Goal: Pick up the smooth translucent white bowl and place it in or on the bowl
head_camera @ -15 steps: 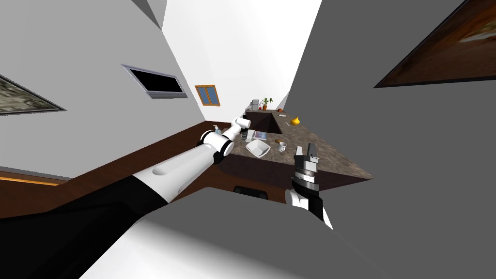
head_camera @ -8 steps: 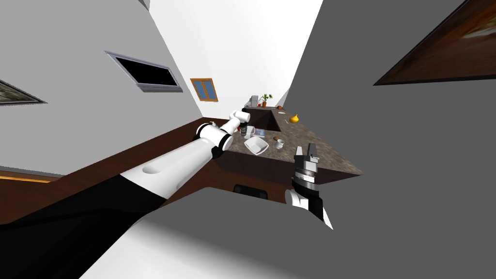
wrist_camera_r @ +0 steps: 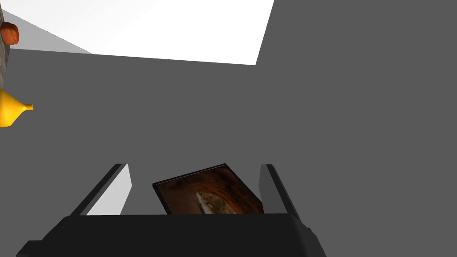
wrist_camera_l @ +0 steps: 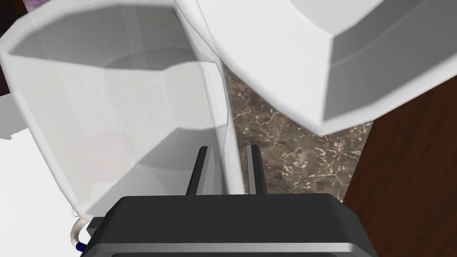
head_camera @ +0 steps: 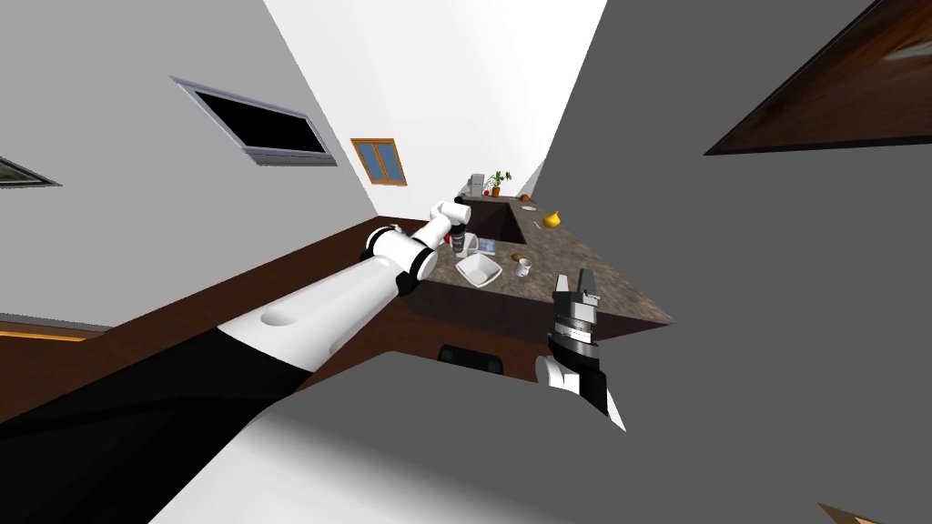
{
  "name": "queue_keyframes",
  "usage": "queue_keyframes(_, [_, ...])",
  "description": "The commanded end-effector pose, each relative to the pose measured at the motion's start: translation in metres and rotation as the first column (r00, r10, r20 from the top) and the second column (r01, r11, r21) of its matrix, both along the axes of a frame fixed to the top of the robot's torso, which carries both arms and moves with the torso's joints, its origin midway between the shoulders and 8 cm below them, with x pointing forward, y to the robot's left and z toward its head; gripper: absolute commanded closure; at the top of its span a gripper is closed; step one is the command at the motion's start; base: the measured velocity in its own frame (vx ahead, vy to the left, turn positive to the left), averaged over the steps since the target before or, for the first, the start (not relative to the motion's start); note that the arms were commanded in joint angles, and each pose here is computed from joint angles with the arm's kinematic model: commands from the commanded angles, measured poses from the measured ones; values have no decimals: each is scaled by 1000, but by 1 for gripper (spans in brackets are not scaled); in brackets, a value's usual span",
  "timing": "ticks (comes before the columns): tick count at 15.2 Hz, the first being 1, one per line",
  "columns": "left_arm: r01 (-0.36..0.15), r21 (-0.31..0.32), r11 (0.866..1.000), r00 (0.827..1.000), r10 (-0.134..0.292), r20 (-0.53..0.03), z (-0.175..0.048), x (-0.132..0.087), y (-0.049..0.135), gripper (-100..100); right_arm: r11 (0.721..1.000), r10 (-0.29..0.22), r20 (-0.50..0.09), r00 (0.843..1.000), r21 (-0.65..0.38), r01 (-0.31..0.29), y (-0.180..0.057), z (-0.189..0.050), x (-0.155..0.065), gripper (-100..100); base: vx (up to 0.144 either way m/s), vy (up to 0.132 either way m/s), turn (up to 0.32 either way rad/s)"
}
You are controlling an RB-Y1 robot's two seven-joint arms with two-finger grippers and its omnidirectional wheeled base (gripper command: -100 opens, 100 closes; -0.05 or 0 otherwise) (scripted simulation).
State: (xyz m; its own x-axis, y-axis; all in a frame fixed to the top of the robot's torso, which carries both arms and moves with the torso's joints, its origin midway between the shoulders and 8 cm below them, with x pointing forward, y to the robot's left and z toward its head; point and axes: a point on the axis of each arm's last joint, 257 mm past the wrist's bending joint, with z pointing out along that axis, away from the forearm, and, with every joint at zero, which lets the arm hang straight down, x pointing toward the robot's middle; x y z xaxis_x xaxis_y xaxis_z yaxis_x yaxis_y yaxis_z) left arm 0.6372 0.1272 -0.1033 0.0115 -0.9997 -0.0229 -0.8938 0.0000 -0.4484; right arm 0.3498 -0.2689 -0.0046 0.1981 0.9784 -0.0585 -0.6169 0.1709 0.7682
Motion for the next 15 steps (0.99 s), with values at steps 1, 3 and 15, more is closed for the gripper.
queue_keyframes(1, [-4,-3,1000,1000,4,-6,11,-3,-1,100,1000,0,0,1000,0,0,0,0,0,0,-63,-63,-39])
queue_keyframes(3, [-10,-6,1000,1000,10,-9,24,-5,0,100,1000,0,0,1000,0,0,0,0,0,0,-68,-71,-44])
queue_keyframes(15, [-38,-22,999,999,38,-17,71,-13,6,-100,1000,0,0,1000,0,0,0,0,0,0,-58,-64,-36])
